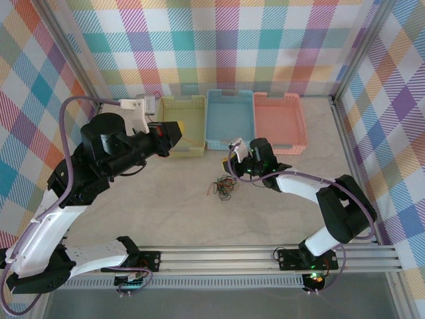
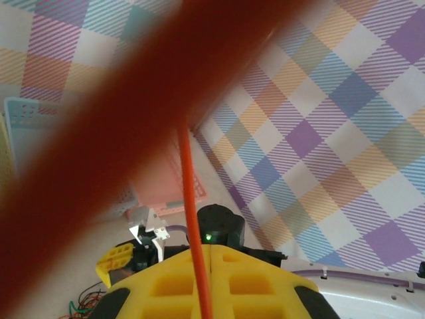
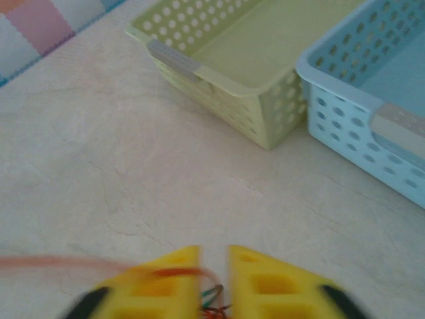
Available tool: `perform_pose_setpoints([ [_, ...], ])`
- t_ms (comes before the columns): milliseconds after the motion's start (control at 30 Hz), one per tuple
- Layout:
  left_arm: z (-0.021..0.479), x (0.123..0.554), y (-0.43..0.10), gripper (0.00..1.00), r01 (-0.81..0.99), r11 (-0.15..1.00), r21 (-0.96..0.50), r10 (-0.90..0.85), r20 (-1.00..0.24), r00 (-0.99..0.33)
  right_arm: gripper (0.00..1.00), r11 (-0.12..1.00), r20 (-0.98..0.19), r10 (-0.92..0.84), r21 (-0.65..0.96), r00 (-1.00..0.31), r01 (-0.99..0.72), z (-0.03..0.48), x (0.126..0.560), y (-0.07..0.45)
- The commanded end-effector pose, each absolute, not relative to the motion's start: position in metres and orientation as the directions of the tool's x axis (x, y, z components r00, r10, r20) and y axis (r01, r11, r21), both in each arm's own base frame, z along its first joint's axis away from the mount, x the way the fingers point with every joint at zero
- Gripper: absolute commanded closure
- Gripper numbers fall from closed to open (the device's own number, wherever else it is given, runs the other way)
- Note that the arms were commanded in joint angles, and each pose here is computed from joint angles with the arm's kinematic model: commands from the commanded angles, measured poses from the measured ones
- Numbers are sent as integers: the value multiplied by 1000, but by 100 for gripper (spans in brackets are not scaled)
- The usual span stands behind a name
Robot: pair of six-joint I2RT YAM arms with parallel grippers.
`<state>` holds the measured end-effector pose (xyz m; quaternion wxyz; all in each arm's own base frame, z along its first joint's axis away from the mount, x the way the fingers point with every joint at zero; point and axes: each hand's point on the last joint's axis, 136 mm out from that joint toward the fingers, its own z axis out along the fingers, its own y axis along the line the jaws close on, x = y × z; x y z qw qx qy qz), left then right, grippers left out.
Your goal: Untangle the cables
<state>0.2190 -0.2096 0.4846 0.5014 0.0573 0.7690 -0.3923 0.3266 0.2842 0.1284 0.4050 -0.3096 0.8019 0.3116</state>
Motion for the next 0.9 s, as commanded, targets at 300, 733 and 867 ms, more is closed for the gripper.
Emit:
perform_pose_setpoints([
  [300,502,270,-182,100,343,841,-418,-320,-896,-309,47,699,-851,-206,218,-484,-681,126,327,260],
  [733,471,375,-170,100,188,880,-436,-334,-850,-408,47,706,-849,-206,215,-487,-674,126,329,259],
  [867,463,409,-154,100,134,857,-498,-406,-810,-423,47,704,-847,-206,220,-490,-675,125,328,259],
])
